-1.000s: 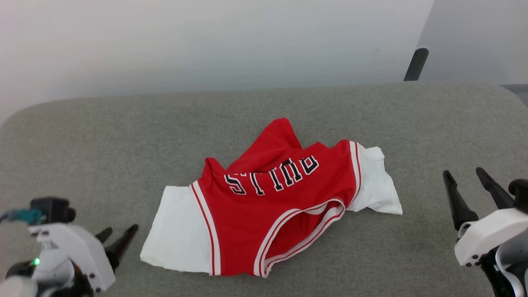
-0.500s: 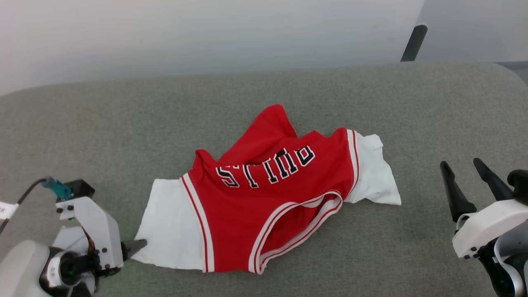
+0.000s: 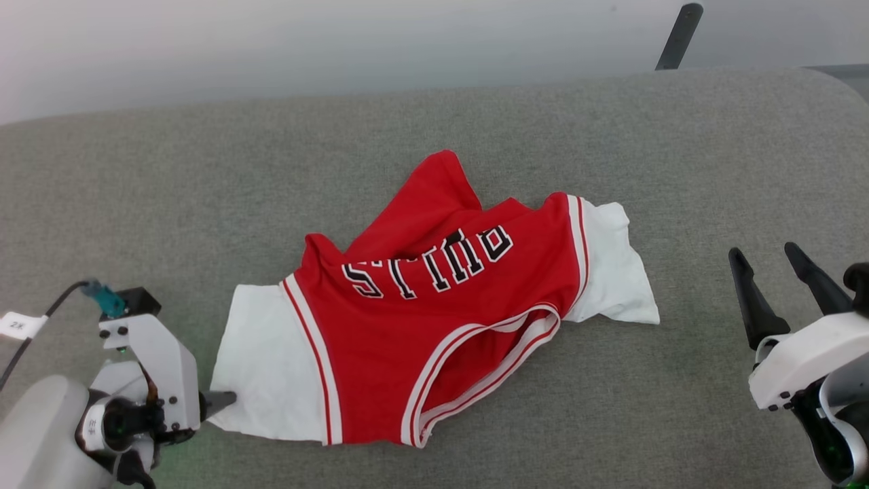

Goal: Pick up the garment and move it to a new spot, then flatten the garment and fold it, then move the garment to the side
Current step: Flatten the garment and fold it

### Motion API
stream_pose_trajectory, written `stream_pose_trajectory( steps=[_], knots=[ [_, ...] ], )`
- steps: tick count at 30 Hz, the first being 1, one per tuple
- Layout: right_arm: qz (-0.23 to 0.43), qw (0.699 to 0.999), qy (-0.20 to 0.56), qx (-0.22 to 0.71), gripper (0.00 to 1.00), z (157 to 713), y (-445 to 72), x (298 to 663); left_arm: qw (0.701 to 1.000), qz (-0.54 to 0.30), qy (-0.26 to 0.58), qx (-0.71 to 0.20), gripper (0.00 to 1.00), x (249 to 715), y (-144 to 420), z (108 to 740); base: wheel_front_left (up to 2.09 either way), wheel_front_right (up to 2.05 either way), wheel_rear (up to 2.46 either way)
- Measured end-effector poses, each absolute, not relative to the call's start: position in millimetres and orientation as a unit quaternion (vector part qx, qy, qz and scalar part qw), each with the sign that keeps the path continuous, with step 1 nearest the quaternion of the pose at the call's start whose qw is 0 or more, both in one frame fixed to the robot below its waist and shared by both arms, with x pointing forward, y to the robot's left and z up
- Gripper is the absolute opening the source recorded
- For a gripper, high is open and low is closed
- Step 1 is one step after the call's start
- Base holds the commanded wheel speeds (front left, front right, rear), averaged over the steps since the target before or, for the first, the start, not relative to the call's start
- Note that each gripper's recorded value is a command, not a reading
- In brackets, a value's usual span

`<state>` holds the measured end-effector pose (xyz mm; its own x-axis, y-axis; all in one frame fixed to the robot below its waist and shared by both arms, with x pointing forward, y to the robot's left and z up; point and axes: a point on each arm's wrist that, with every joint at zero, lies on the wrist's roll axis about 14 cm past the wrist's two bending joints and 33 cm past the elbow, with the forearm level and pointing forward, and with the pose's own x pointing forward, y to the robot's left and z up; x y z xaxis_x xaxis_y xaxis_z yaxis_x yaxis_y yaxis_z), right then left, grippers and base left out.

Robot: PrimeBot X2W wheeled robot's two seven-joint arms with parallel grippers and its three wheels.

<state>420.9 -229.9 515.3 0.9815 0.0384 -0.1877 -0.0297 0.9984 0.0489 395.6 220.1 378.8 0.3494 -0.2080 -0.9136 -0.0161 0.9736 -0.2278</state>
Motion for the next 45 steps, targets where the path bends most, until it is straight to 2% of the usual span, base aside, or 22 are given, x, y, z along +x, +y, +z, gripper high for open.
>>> stream_pose_trajectory(
  steps=[4, 5, 6, 9, 16, 27, 36, 37, 38, 39, 45],
  knots=[
    [0.016, 0.995, 0.097, 0.023, 1.0, 514.6, -231.1, 424.1, 0.806, -0.059, 0.579, -0.105, 1.0, 395.7, 216.6, 369.5, 0.0, 0.0, 0.0],
    [0.015, 0.995, 0.099, 0.022, 1.0, 513.8, -232.0, 424.4, 0.802, -0.059, 0.584, -0.11, 0.95, 395.4, 215.4, 368.3, 0.0, 0.0, 0.0],
    [0.014, 0.995, 0.099, 0.022, 1.0, 513.5, -232.5, 424.8, 0.797, -0.059, 0.59, -0.119, 0.0, 394.6, 213.5, 367.1, 0.0, 0.0, 0.0],
    [0.015, 0.994, 0.109, 0.023, 1.0, 509.6, -231.8, 425.6, 0.788, -0.047, 0.598, -0.142, 0.0, 394.3, 215.4, 366.2, 0.0, 0.0, 0.0],
    [0.04, 0.984, 0.173, 0.029, 1.0, 489.3, -219.5, 424.1, 0.79, -0.057, 0.594, -0.141, 0.0, 395.7, 212.4, 368.0, 0.0, 0.0, 0.0],
    [0.091, 0.936, 0.338, 0.036, 1.0, 435.9, -195.8, 421.1, 0.797, -0.061, 0.582, -0.148, 0.0, 401.9, 209.1, 369.3, 0.0, 0.0, 0.0],
    [0.105, 0.902, 0.418, 0.027, 1.0, 401.4, -183.8, 431.9, 0.797, -0.06, 0.58, -0.157, 0.0, 403.8, 209.2, 364.4, 0.0, 0.0, 0.0],
    [0.107, 0.896, 0.431, 0.028, 0.67, 396.1, -181.8, 430.9, 0.797, -0.061, 0.58, -0.158, 0.0, 404.0, 209.3, 364.1, 0.0, 0.0, 0.0],
    [0.109, 0.89, 0.441, 0.035, 0.21, 392.2, -179.1, 430.8, 0.797, -0.06, 0.58, -0.159, 0.0, 403.8, 209.9, 363.5, 0.0, 0.0, 0.0],
    [0.11, 0.885, 0.451, 0.035, 0.0, 389.3, -178.8, 431.2, 0.797, -0.06, 0.58, -0.159, 0.0, 404.2, 209.7, 363.3, 0.0, 0.0, 0.0],
    [0.122, 0.859, 0.495, 0.053, 0.0, 381.3, -173.5, 432.7, 0.797, -0.059, 0.578, -0.162, 0.0, 404.6, 210.7, 361.9, 0.0, 0.0, 0.0]
  ],
)
